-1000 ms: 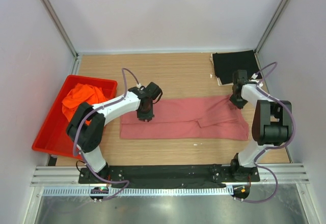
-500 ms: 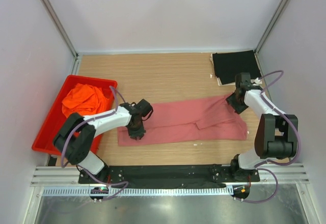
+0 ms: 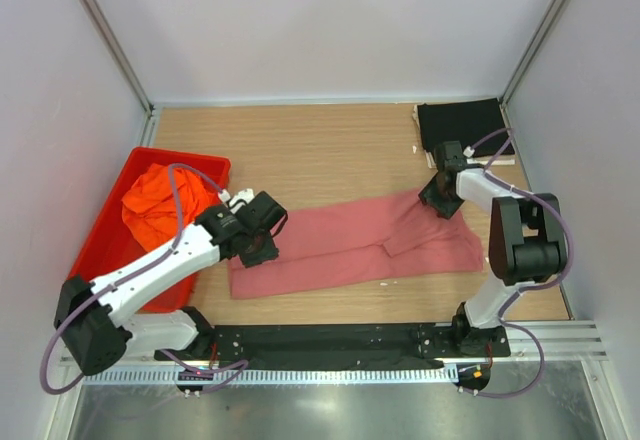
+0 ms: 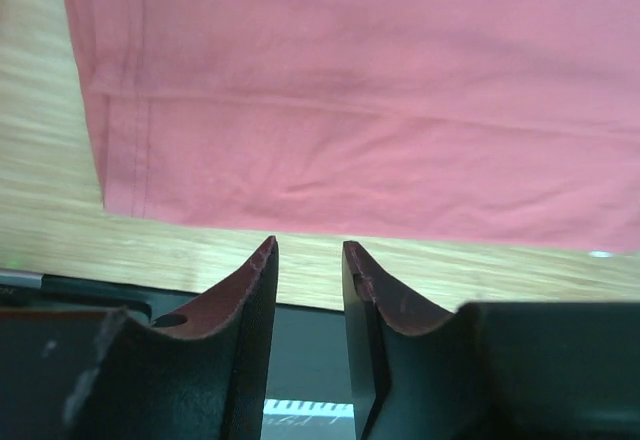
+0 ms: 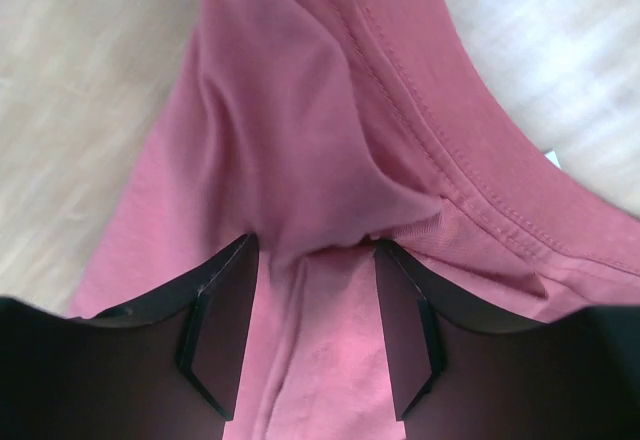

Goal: Fold and stack the t-shirts
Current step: Fold the tshirt

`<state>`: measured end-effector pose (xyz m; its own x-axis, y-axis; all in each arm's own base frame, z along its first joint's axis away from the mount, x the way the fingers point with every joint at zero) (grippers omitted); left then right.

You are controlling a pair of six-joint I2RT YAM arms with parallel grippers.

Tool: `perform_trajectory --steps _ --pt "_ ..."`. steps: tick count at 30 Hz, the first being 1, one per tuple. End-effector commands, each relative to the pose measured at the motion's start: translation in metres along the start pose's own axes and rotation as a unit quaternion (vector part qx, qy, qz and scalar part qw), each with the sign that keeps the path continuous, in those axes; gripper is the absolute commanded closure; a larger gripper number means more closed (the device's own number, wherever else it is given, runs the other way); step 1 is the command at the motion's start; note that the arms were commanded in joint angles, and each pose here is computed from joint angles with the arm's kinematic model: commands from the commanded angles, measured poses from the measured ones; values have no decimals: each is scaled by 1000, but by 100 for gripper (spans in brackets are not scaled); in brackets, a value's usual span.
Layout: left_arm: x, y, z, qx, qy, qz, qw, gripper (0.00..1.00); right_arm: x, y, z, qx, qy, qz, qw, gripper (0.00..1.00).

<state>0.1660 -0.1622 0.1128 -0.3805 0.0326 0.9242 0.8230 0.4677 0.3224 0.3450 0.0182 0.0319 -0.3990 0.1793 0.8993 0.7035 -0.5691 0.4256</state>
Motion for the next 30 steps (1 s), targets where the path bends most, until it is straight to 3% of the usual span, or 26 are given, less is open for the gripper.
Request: perform_trajectory --steps 1,6,13,24,25,27,28,30 --pt "29 32 3 4 6 -70 997 66 -5 30 33 40 42 -42 997 44" --pt "43 56 -1 -8 13 -122 992 62 -19 20 83 94 68 -43 992 44" --pt "42 72 -5 -19 23 -135 990 58 -43 -6 172 187 117 -38 975 44" --pt "10 76 -24 -47 20 -119 992 55 -56 40 286 261 228 -93 933 44" --pt "4 74 -26 -58 22 -112 992 55 -44 59 303 269 241 -122 924 43" --pt "-4 73 -34 -61 13 -107 992 54 -62 72 295 282 187 -135 931 43" --pt "-8 71 -35 -63 13 -100 993 54 -41 100 309 278 189 -172 926 43" --pt "-23 62 -41 -67 8 -77 995 55 -41 119 300 271 167 -177 931 43"
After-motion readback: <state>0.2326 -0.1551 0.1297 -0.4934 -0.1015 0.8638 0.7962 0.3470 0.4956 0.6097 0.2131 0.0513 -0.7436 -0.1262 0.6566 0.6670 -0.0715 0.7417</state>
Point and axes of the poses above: each gripper's point midway between its finger pads, its own x axis back along the fingers, its own z axis along the line the jaws close on, y = z × x, the point moved 1 cm from there along x, back along the fingers, and after that the axes turned 8 degrees about x, right-handed, at the moved point
